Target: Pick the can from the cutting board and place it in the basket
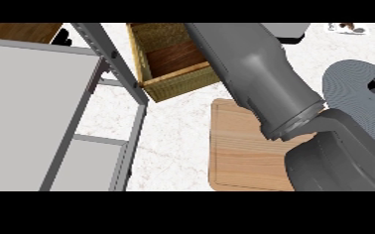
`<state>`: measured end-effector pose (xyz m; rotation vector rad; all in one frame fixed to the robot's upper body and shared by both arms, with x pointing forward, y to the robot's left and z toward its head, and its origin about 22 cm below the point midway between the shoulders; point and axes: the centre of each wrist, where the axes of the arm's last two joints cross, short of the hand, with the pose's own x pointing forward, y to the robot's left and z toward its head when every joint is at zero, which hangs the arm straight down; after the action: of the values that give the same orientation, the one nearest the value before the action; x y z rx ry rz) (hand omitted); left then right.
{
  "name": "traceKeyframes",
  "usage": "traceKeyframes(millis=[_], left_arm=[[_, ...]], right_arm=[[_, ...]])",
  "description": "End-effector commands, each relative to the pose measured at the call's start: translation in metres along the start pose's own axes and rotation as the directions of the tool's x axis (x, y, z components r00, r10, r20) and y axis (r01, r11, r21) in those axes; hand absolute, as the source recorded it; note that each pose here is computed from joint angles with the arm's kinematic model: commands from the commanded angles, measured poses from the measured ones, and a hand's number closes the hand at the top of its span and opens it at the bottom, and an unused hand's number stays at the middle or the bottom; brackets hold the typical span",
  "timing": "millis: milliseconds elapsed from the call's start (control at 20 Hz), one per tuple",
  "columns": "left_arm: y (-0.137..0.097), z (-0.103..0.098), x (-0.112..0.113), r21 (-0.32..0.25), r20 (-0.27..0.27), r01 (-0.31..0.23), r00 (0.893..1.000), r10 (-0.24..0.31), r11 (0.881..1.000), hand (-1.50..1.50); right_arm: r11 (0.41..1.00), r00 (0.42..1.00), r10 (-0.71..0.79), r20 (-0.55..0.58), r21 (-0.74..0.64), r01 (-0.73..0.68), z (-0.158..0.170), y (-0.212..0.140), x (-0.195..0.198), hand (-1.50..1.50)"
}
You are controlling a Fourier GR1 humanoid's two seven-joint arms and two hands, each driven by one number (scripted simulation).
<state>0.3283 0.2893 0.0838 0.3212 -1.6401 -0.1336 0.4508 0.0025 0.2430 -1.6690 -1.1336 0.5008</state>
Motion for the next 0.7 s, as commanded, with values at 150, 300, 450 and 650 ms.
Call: traceKeyframes(millis=[150,300,450,650], left_arm=[[-0.035,0.012,-0.014,-0.103,-0.065,-0.074,0.996,0.067,0.992,0.00],[-0.035,0.008,-0.009,-0.094,-0.066,-0.093,0.994,0.087,0.991,0.00],[-0.037,0.010,-0.012,-0.086,-0.071,-0.080,0.995,0.074,0.993,0.00],[-0.032,0.015,-0.018,-0.065,-0.070,-0.082,0.995,0.077,0.995,0.00]], right_arm=[[0.966,0.985,0.135,-0.106,0.235,-0.107,0.000,0.011,-0.005,1.50],[0.956,0.986,0.144,-0.089,0.269,-0.115,0.001,0.013,-0.006,1.50],[0.961,0.986,0.150,-0.077,0.246,-0.127,0.002,0.015,-0.007,1.50],[0.959,0.983,0.164,-0.076,0.246,-0.141,0.003,0.025,-0.012,1.50]])
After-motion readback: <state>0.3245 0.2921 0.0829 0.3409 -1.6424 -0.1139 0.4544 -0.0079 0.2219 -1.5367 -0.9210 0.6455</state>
